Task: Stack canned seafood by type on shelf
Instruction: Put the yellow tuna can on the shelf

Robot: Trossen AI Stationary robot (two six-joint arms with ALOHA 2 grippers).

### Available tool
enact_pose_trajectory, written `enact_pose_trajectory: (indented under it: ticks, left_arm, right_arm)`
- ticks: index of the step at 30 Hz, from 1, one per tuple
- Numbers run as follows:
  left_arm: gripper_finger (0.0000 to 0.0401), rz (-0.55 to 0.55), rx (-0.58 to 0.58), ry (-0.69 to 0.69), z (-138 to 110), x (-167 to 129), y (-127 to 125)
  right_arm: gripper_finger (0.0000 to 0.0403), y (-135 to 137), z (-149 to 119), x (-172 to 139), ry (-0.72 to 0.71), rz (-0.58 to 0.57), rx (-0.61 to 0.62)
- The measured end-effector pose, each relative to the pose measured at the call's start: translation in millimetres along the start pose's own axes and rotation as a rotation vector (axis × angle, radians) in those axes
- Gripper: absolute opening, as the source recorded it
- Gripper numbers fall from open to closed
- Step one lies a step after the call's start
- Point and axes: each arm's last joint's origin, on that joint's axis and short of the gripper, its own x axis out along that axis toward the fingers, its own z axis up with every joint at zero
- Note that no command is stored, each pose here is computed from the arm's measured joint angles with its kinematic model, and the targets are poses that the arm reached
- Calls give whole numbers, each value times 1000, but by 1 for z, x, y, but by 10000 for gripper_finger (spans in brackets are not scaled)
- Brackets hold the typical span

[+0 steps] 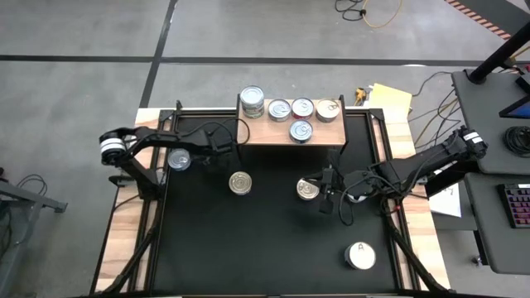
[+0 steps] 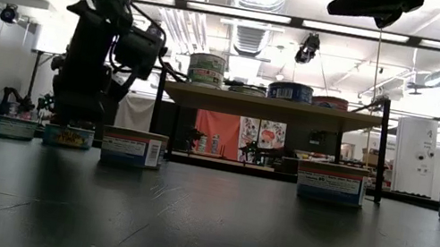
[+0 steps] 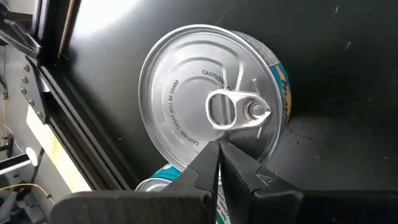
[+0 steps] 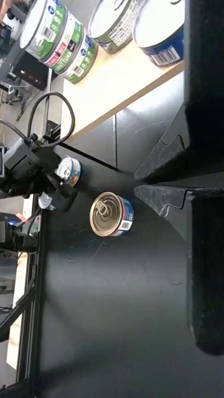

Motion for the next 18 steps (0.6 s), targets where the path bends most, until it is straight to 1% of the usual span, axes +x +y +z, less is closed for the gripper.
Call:
enact_pose_trajectory:
  ticks: [7,11,18]
  left_arm:
    - [0,-8,10,20,0,2,-3]
    - [0,-60,23,50,-5,-3,-5]
    - [0,-161,62,173,-21,-16,-13]
  right_arm:
    - [13,0,0,0,2,0,2]
    - [13,0,0,0,4,0,11]
    - [13,0,-2,0,17,-1,18]
